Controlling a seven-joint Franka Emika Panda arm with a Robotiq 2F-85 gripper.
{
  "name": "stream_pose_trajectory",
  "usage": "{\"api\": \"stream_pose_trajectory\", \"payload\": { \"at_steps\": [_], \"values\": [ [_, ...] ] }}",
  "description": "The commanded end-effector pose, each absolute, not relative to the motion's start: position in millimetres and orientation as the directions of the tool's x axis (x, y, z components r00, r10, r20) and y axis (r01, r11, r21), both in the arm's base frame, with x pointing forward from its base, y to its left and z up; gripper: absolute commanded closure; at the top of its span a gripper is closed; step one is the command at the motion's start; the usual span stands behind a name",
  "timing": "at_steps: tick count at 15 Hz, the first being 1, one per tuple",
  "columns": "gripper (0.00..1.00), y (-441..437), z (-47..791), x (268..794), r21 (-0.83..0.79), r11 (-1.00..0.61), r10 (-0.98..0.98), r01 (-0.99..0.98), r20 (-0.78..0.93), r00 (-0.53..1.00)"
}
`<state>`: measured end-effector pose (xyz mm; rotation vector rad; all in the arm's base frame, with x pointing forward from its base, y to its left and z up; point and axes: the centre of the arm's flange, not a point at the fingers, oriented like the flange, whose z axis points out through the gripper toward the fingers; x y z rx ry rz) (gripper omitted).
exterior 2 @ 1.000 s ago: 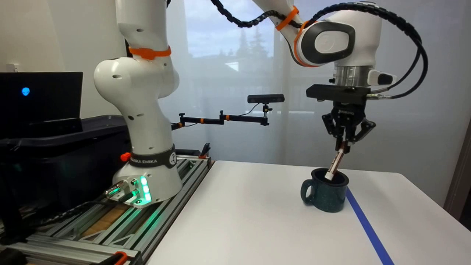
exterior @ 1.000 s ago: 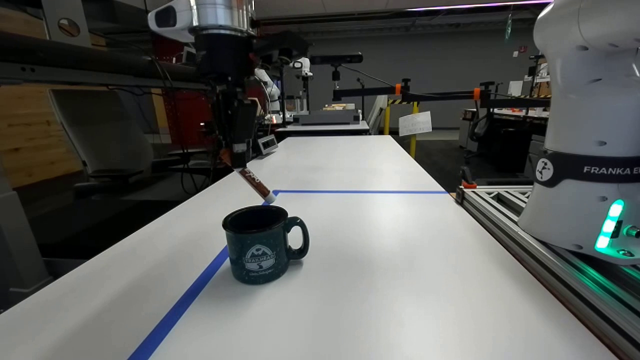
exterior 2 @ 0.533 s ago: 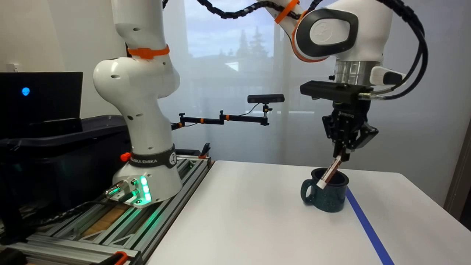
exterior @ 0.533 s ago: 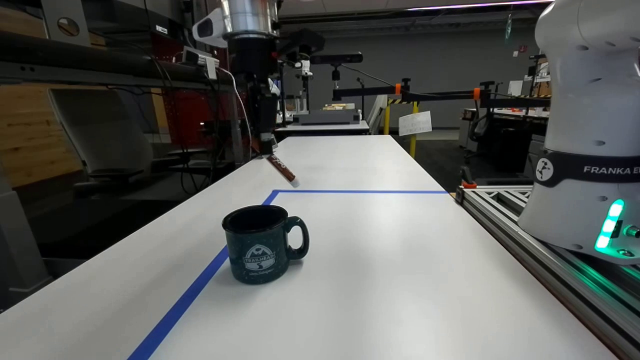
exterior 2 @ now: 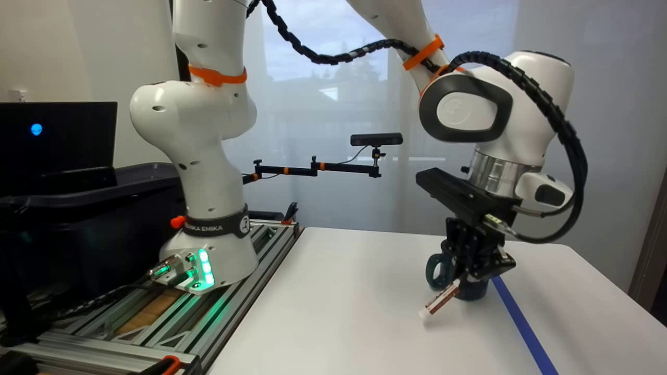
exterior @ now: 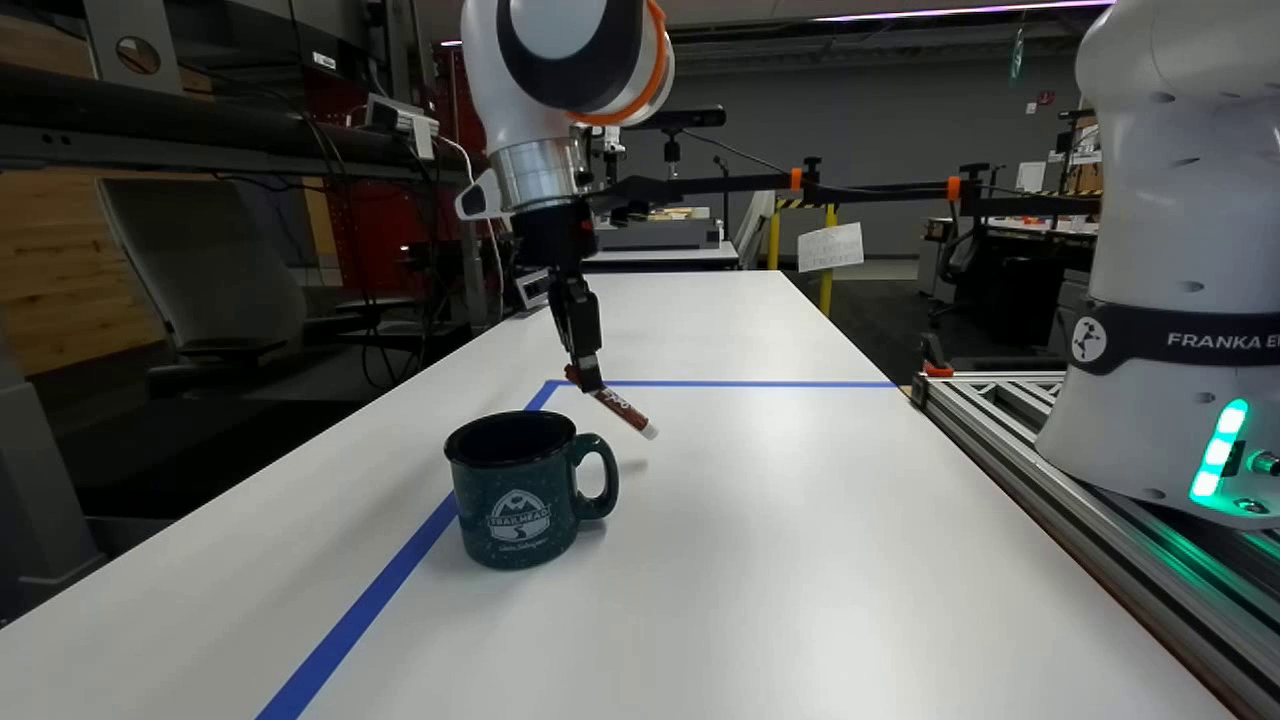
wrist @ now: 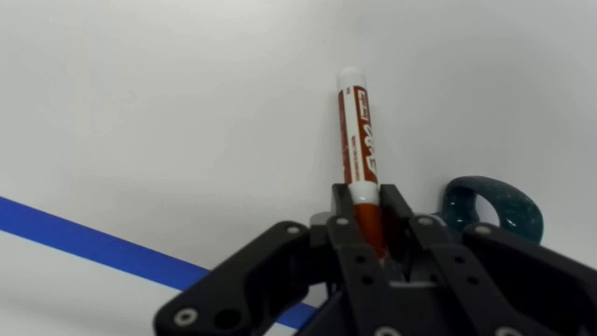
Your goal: Take the marker out of the mug and place it to the right of the mug
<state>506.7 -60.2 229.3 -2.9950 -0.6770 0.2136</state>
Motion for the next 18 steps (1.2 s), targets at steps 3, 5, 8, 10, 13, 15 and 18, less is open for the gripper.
{"api": "stream_pose_trajectory", "payload": {
  "at_steps": [3,5,8,10,13,15,18],
  "values": [
    [0.95,-59,191,524,-0.068,-0.921,0.39,0.384,-0.13,0.912],
    [0.95,-55,183,529,-0.049,-0.926,0.379,0.375,-0.136,0.916],
    [0.95,-49,173,536,0.004,-0.932,0.359,0.363,-0.142,0.922],
    [0.95,-45,161,542,0.035,-0.931,0.354,0.363,-0.15,0.923],
    [0.95,-38,149,548,0.054,-0.928,0.359,0.37,-0.147,0.922],
    [0.95,-38,150,549,0.056,-0.927,0.361,0.371,-0.132,0.923],
    [0.86,-43,160,551,0.066,-0.93,0.355,0.362,-0.1,0.929]
  ]
}}
